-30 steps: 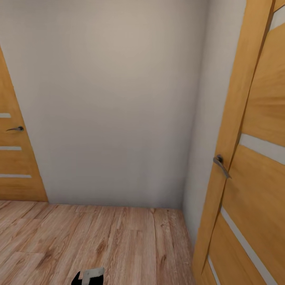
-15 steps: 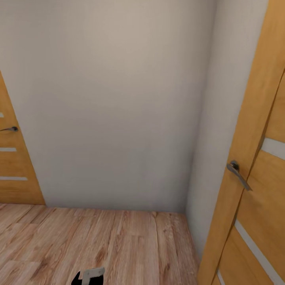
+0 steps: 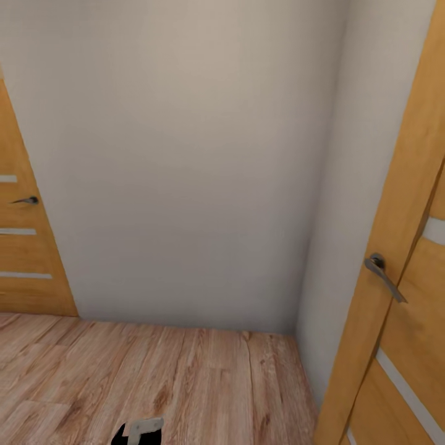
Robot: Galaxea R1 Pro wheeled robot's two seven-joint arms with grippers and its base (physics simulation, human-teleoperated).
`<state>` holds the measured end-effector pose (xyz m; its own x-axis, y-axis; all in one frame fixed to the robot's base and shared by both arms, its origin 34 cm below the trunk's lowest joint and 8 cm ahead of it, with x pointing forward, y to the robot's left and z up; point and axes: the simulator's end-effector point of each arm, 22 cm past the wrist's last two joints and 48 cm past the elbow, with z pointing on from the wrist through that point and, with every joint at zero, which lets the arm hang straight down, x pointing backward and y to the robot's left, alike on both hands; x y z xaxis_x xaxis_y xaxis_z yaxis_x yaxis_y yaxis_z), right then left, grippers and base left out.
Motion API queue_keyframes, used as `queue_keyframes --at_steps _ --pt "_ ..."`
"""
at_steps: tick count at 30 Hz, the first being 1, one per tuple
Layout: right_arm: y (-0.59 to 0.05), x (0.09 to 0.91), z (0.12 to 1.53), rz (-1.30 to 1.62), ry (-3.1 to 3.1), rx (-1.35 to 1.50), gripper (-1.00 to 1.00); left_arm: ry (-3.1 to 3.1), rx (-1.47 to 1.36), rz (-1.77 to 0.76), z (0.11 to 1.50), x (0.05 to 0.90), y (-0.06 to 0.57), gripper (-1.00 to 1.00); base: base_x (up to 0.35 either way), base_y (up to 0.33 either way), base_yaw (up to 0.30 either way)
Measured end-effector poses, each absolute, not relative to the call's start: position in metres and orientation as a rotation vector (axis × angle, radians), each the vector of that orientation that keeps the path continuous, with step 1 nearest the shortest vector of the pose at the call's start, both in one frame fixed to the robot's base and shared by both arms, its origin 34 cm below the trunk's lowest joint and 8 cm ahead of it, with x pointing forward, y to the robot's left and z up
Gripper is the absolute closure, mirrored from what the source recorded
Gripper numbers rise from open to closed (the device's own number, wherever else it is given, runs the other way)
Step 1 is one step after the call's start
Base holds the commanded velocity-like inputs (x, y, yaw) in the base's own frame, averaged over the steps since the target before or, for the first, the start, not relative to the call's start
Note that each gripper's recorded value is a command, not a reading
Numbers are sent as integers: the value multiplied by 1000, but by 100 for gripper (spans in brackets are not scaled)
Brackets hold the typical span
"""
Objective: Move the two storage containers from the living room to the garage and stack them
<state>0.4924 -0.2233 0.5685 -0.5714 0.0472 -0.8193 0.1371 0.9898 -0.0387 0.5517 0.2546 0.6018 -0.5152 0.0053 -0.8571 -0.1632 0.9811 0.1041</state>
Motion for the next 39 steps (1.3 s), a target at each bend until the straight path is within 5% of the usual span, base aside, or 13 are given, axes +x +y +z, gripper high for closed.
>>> queue_keyframes --at_steps 39 --pt "-223 492 568 -121 2178 128 -100 2104 -110 207 602 552 254 -100 201 21 44"
